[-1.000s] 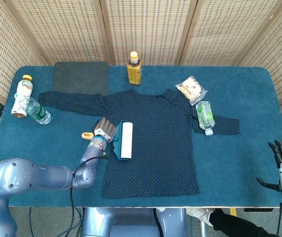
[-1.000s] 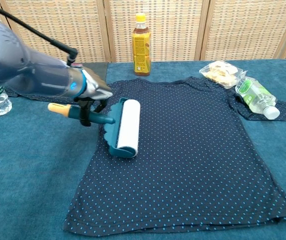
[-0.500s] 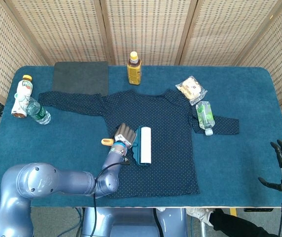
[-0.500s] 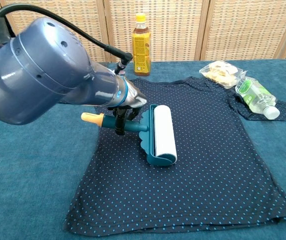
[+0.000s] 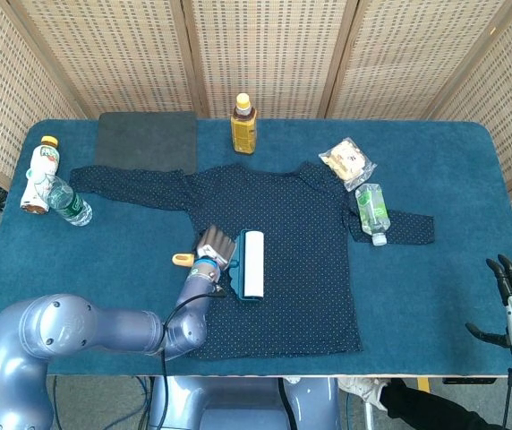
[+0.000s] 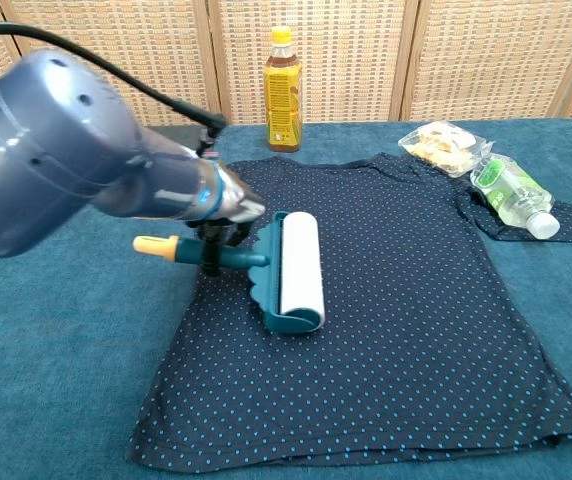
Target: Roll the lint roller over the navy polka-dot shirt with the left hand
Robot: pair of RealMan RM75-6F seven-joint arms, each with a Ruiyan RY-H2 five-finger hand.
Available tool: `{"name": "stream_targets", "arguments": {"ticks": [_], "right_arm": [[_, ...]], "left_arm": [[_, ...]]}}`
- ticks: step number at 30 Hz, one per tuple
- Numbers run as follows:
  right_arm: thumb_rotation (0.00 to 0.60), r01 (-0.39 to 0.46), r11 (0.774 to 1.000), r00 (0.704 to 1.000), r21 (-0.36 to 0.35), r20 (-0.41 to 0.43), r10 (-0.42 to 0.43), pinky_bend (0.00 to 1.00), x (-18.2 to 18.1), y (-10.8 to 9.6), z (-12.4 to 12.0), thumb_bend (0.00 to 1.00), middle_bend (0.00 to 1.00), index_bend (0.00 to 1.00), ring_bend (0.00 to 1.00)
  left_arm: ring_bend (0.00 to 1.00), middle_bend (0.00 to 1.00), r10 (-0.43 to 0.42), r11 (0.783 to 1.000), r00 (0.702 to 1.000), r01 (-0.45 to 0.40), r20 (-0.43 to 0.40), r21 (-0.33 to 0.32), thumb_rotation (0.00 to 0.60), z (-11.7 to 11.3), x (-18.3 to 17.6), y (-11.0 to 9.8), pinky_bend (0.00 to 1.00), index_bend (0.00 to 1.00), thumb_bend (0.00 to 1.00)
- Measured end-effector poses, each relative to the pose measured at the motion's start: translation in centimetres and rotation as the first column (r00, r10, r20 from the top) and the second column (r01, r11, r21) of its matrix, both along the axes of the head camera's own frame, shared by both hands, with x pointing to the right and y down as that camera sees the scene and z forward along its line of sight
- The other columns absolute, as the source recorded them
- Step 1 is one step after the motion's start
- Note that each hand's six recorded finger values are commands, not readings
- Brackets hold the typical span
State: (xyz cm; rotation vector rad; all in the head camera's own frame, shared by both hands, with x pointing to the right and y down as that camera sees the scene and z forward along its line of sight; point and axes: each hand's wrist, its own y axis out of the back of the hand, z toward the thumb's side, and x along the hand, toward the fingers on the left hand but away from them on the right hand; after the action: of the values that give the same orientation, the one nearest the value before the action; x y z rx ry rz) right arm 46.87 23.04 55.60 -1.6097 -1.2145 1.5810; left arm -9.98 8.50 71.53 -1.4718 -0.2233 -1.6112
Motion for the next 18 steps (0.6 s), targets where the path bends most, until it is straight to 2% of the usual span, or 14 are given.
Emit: {"name": "stream_targets", "arguments": {"ticks": [11, 14, 18], "right_arm": [[0.6, 0.02, 1.0, 1.0, 0.004, -0.008, -0.02, 0.0, -0.6, 0.1, -0.1, 0.08, 0.0, 0.0, 0.0], [0.6, 0.025, 1.0, 1.0, 0.007, -0.008, -0.025, 0.0, -0.7, 0.1, -0.2, 0.08, 0.0, 0.0, 0.0], [0.6, 0.036, 0.999, 0.999, 0.009, -0.01, -0.036, 0.0, -1.0, 0.2, -0.2, 0.08, 0.0, 0.0, 0.0]], "left_arm": [[0.78, 0.93, -0.056, 0.998, 0.998, 0.056, 0.033, 0.024, 0.6, -0.5, -6.7, -1.3, 0.69, 0.89, 0.62], [0.76, 0.9, -0.079, 0.996, 0.997, 0.078, 0.023, 0.044, 0.6, -1.0, -8.8, -2.1, 0.68, 0.89, 0.61], [0.69, 0.81, -0.109, 0.993, 0.994, 0.109, -0.004, 0.051, 0.6, -1.2, -10.6, -2.4, 0.63, 0.88, 0.61]]}}
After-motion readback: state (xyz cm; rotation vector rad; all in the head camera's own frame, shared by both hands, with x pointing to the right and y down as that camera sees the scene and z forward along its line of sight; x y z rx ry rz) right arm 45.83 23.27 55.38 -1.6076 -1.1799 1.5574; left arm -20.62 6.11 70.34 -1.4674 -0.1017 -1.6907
